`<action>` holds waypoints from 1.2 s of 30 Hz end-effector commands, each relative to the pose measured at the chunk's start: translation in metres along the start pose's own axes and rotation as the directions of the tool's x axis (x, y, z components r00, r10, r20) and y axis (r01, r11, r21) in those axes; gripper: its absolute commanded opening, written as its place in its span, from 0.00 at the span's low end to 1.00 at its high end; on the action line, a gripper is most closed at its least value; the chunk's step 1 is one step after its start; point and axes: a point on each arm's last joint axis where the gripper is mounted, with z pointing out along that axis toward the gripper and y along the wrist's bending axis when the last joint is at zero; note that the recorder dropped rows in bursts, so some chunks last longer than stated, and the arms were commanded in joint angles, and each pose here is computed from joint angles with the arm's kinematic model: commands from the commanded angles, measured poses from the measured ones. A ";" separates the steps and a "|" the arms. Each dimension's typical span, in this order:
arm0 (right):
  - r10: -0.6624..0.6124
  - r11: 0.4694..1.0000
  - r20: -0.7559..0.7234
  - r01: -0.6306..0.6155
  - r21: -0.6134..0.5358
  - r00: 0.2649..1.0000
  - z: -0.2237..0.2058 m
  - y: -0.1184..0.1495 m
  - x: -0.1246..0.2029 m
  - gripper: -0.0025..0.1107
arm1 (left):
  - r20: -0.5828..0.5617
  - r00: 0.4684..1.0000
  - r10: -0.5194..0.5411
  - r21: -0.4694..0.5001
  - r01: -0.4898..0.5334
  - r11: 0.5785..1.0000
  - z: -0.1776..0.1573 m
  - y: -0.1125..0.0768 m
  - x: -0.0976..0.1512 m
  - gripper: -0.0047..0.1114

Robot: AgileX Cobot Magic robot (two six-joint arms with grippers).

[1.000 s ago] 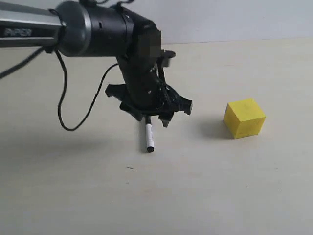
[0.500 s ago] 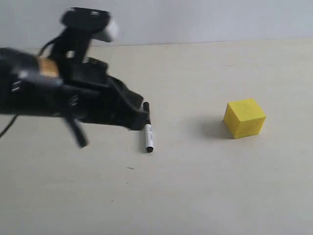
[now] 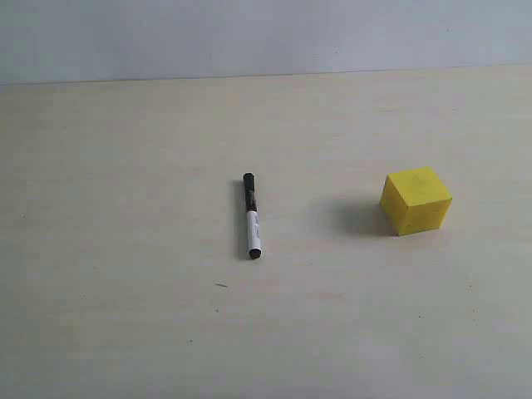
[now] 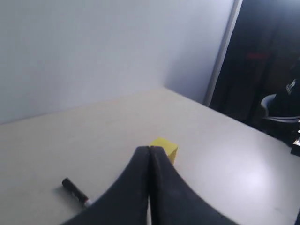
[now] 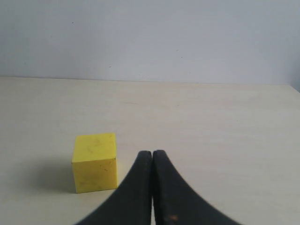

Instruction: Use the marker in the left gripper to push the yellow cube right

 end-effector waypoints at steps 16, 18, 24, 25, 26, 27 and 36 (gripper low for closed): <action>-0.002 1.000 0.010 0.002 0.005 1.000 0.000 0.000 0.001 0.02 | 0.186 0.982 0.006 0.040 -0.014 0.999 -0.037 -0.004 -0.008 0.04; -0.002 1.000 0.010 0.002 0.005 1.000 0.000 0.000 0.001 0.02 | 0.186 0.982 0.006 0.040 -0.014 0.999 -0.037 -0.004 -0.008 0.04; -0.002 1.000 0.010 0.002 0.005 1.000 0.000 0.000 0.001 0.02 | 0.223 0.974 0.027 -0.068 -0.012 0.998 -0.041 0.001 -0.009 0.04; -0.002 1.000 0.010 0.002 0.005 1.000 0.000 0.000 0.001 0.02 | 0.239 0.970 0.041 -0.128 -0.010 0.992 -0.043 0.003 -0.010 0.04; -0.002 1.000 0.010 0.002 0.005 1.000 0.000 0.000 0.001 0.02 | 0.247 0.968 0.047 -0.151 -0.009 0.989 -0.044 0.004 -0.010 0.04; -0.002 1.000 0.010 0.002 0.005 1.000 0.000 0.000 0.001 0.02 | 0.263 0.963 0.063 -0.209 -0.007 0.978 -0.046 0.006 -0.011 0.04; -0.002 1.000 0.010 0.002 0.005 1.000 0.000 0.000 0.001 0.02 | 0.305 0.944 0.125 -0.394 0.006 0.919 -0.054 0.009 -0.012 0.04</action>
